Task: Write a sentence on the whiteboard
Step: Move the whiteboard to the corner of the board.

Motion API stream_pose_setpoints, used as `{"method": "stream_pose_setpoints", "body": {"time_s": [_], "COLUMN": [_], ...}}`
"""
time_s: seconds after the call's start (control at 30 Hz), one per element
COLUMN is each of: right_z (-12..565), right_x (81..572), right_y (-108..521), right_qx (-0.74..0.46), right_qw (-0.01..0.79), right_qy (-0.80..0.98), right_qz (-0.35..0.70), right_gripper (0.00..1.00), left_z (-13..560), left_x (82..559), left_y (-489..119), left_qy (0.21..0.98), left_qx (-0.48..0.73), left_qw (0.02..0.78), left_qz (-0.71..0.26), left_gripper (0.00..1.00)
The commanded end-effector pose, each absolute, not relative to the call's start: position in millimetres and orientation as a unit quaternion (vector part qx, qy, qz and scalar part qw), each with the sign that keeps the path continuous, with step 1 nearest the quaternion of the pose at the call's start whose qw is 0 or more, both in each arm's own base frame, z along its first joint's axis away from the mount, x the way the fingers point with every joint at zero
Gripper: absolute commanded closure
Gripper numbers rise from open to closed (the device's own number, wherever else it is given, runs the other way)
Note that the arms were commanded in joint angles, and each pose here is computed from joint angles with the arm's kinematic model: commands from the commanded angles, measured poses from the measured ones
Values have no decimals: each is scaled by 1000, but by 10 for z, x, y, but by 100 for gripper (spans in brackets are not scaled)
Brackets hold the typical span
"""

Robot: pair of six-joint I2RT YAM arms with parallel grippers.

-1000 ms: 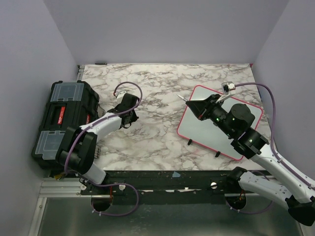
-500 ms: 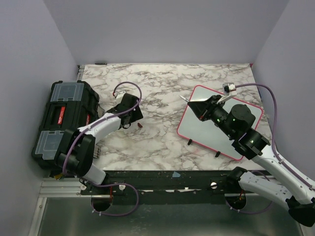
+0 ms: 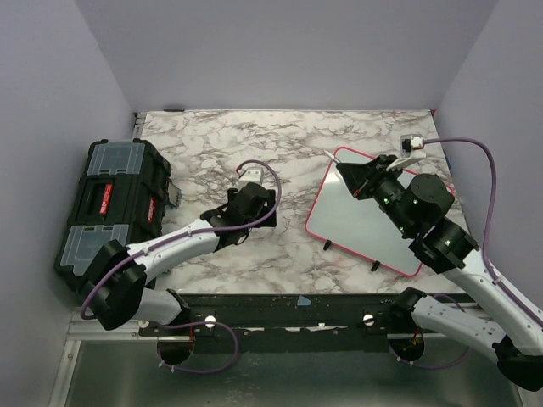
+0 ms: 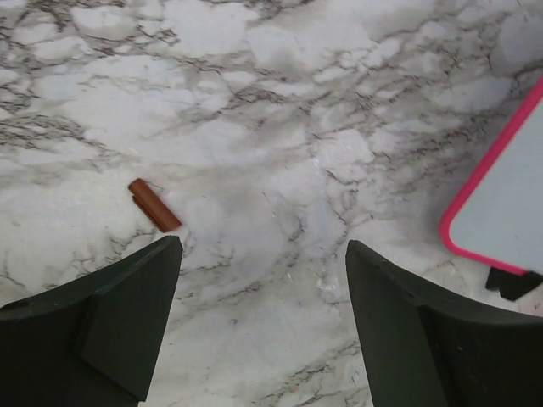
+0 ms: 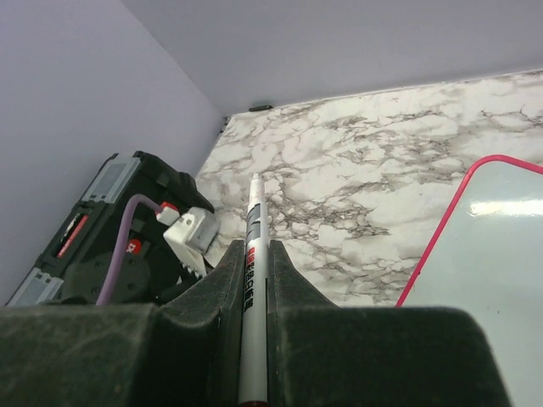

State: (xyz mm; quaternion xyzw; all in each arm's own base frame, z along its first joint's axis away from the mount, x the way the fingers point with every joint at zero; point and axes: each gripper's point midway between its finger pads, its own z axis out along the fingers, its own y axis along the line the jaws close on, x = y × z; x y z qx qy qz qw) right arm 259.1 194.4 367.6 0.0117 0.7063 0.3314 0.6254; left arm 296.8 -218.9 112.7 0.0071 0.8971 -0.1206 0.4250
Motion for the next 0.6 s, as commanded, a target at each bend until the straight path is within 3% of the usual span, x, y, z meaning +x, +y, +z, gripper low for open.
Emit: {"method": "stream_pose_setpoints", "body": {"time_s": [0.0, 0.57], "right_z": [3761, 3851], "right_x": [2581, 2468], "right_y": [1843, 1746], "right_qx": [21, 15], "right_qw": [632, 629], "right_qy": [709, 713], "right_qz": [314, 308], "right_gripper": [99, 99], "left_z": [1153, 807], "left_x": [2800, 1971], "left_y": [-2572, -3988], "left_qy": [878, 851], "left_qx": [72, 204], "left_qw": [449, 415], "left_qz": [-151, -248], "left_gripper": [22, 38]}}
